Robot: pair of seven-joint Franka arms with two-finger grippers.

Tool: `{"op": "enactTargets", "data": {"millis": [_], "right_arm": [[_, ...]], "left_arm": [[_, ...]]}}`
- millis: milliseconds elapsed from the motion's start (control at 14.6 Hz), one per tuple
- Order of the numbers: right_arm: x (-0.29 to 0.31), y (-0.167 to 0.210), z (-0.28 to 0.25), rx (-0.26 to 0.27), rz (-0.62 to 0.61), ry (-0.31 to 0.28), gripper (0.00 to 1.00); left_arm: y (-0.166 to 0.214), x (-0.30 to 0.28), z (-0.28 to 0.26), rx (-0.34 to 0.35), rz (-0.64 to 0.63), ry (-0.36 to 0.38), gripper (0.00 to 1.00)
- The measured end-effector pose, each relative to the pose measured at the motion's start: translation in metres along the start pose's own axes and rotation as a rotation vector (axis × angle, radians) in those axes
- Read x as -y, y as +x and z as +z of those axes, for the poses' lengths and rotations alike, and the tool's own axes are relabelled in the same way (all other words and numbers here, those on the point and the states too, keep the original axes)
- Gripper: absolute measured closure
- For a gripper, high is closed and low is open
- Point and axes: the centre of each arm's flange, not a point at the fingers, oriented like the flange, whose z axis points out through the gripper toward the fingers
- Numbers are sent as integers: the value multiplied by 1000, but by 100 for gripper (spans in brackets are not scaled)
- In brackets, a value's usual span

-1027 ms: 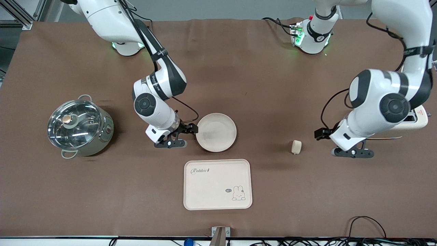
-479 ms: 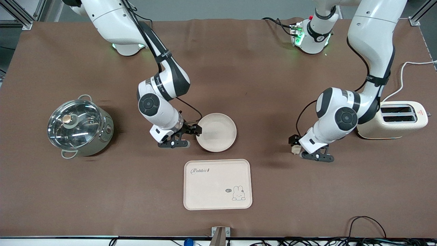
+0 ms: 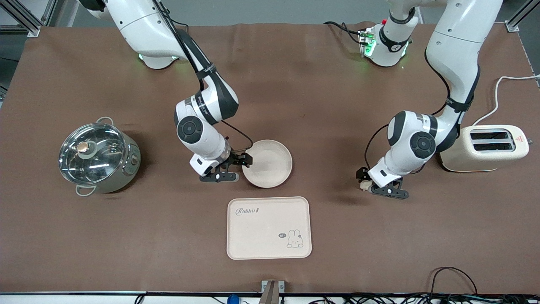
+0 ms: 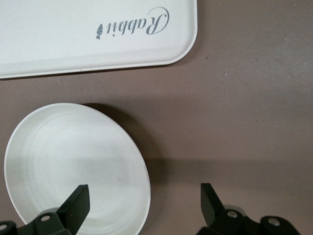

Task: Place bun in plate and plate on tray
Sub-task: 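Lower and close the left gripper on the white bun, then carry the bun onto the white plate and open the left gripper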

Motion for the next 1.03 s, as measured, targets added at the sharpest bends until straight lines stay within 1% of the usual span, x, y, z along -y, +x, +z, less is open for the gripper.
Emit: {"op": "enactTargets", "data": {"millis": [68,137,205,274,342,548,685,753,890,1027], "right_arm": [[0,0,1,1,0,-1,0],[0,0,2,2,1,-1,0],[-1,0,3,3,1,-2,0],[-1,0,4,5,1,-3,0],[-2,-1,6,7,2,-5,0],[-3,-1,10,10,3,-8,0],[-3,0,10,10,3,-8,0],[-3,0,10,10,3,-8,0],[-3,0,10,9,4,-8,0],[-3,0,10,9,4,-8,0]], "left_arm": [[0,1,1,1,2,0,30],[0,0,1,1,3,-1,41],[0,-1,1,1,5,-2,50],[-1,-3,1,1,7,-3,58],[0,-5,1,0,10,-5,70],[0,-21,-1,-7,28,-21,92],[6,-46,-12,-11,1,-43,93],[12,-64,-23,15,-41,-55,93],[27,-119,-64,69,-155,-77,93],[28,-184,-98,81,-249,-93,93]]}}
